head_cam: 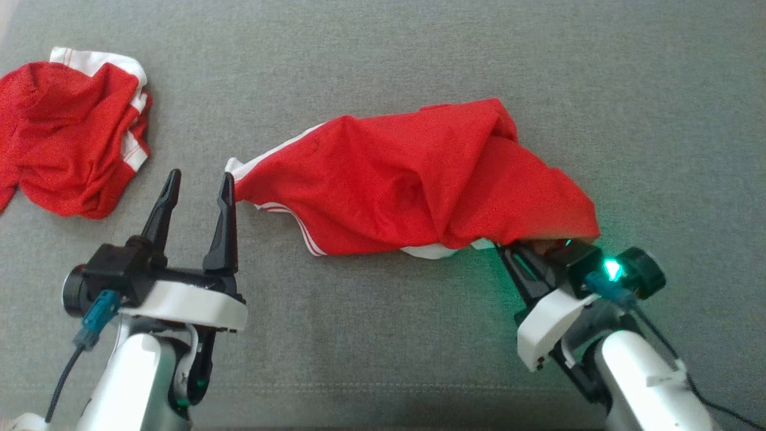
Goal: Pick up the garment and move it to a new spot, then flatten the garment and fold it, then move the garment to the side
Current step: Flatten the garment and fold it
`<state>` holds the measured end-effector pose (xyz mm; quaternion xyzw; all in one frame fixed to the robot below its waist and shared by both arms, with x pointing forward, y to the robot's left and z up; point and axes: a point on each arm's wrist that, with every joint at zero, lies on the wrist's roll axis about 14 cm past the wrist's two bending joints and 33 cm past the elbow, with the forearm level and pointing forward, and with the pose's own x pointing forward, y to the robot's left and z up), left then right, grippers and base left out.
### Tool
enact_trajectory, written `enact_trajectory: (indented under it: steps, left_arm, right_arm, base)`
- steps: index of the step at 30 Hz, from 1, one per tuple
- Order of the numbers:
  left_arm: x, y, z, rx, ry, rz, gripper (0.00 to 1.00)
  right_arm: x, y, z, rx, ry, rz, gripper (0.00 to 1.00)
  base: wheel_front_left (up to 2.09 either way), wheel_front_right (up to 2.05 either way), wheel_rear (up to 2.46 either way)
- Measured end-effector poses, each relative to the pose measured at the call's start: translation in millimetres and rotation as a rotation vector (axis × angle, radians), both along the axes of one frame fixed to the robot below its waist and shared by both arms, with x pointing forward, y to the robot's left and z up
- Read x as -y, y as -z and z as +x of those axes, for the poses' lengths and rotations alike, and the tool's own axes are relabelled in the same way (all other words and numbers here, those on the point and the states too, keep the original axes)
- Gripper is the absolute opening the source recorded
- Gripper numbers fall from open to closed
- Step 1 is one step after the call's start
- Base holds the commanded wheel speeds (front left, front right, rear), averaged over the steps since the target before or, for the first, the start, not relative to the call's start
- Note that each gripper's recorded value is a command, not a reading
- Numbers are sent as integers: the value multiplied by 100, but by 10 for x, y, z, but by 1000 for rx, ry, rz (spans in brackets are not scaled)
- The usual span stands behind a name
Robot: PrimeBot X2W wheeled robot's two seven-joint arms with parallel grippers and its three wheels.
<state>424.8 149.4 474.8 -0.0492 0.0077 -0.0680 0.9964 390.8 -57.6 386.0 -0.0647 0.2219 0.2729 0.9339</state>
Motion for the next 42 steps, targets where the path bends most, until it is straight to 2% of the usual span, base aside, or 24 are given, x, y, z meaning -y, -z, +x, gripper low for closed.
enact_trajectory:
  steps: [3, 4, 9, 15, 18, 22, 28, 29, 30, 33, 37, 42]
  left_arm:
    - [0, -23, 15, 8, -1, 3, 100]
    - [5, -43, 26, 15, 1, -1, 100]
    - [36, -57, 37, 21, 6, -6, 100]
    - [66, -52, 109, 28, 18, -8, 100]
    - [78, -64, 187, 39, 21, -7, 100]
    - [74, -37, 282, 40, 19, -8, 100]
    - [20, 78, 341, 16, 9, 7, 100]
    - [16, 90, 341, 13, 8, 10, 100]
    - [21, 91, 342, 13, 9, 13, 100]
    - [69, 46, 347, 26, 23, 10, 100]
    - [93, -2, 310, 35, 25, 10, 100]
    - [92, -21, 170, 32, 22, 7, 100]
  right_arm:
    - [21, -203, 73, 49, 5, 19, 0]
    - [48, -412, 149, 107, 11, 31, 0]
    - [251, -910, 407, 242, 65, 39, 0]
    - [413, -1175, 836, 314, 120, 52, 0]
    - [493, -1083, 1089, 281, 149, 57, 0]
    - [492, -758, 1361, 180, 169, 72, 0]
    - [454, -271, 1569, 41, 193, 81, 0]
    - [457, -212, 1566, 23, 195, 76, 41]
    - [450, -199, 1560, 21, 196, 85, 100]
    - [456, -261, 1522, 43, 204, 115, 100]
    - [562, -559, 1475, 149, 231, 167, 100]
    - [848, -804, 1150, 251, 308, 214, 100]
  base:
    - [0, 0, 0]
    - [0, 0, 0]
    - [0, 0, 0]
    - [0, 0, 0]
    - [0, 0, 0]
    - [0, 0, 0]
    - [0, 0, 0]
    - [0, 0, 0]
    - [0, 0, 0]
    - [0, 0, 0]
    - [0, 0, 0]
    - [0, 0, 0]
